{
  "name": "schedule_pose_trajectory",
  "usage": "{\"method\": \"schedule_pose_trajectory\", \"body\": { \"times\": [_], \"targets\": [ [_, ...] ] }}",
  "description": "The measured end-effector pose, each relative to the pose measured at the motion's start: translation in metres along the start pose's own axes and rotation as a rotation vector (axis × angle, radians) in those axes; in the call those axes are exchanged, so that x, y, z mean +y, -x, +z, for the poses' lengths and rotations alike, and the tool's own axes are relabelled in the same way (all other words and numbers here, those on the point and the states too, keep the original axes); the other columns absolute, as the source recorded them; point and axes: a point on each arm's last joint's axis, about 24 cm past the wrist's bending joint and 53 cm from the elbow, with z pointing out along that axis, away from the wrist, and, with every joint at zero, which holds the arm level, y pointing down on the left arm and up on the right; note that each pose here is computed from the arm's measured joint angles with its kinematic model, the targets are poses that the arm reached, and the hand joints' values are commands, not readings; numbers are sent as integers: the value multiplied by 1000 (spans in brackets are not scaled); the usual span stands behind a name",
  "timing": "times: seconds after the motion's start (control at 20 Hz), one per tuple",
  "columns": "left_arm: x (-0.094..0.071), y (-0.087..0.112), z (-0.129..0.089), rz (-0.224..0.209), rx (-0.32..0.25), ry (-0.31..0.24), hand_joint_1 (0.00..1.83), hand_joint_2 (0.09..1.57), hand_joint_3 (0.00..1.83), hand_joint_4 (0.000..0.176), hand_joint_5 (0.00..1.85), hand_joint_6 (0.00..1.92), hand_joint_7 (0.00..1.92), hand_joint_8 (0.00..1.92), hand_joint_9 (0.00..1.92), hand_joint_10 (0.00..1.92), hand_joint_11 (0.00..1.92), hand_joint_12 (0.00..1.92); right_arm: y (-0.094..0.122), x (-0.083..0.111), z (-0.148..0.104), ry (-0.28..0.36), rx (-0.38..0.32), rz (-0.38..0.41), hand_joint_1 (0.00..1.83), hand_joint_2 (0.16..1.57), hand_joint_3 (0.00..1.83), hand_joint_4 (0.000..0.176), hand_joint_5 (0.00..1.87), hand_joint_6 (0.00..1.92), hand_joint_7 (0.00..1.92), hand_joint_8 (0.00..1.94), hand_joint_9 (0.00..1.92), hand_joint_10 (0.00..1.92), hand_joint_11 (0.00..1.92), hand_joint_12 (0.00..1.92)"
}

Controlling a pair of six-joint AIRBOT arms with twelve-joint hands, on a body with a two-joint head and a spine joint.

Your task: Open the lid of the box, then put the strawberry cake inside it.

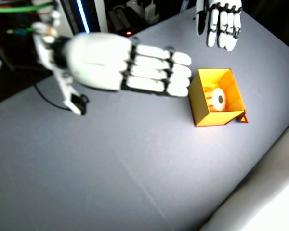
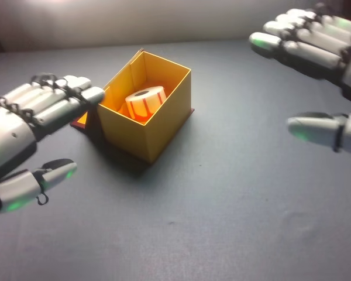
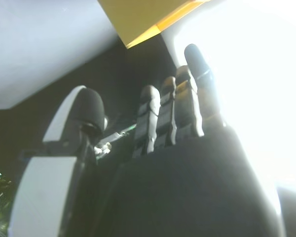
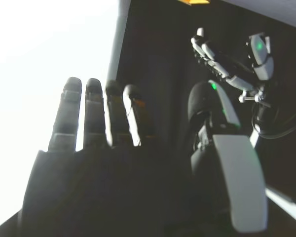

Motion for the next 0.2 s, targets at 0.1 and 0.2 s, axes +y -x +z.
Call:
{"method": "schedule_pose_trajectory", "body": {
  "times": [0.1, 0.2],
  "targets": [
    [-2, 7, -2, 4, -32, -10, 179, 1405, 0, 66, 0, 0, 0, 0, 0, 0, 0, 5, 7, -2, -18, -12, -26, 3, 177, 1365, 3, 31, 0, 0, 0, 0, 0, 0, 0, 0],
    [-6, 10, -2, 6, -47, -25, 60, 1392, 0, 59, 0, 0, 0, 0, 0, 0, 0, 0, 12, -6, -30, -35, -59, 8, 164, 1361, 1, 0, 0, 0, 0, 0, 0, 0, 0, 0]
  ]
}}
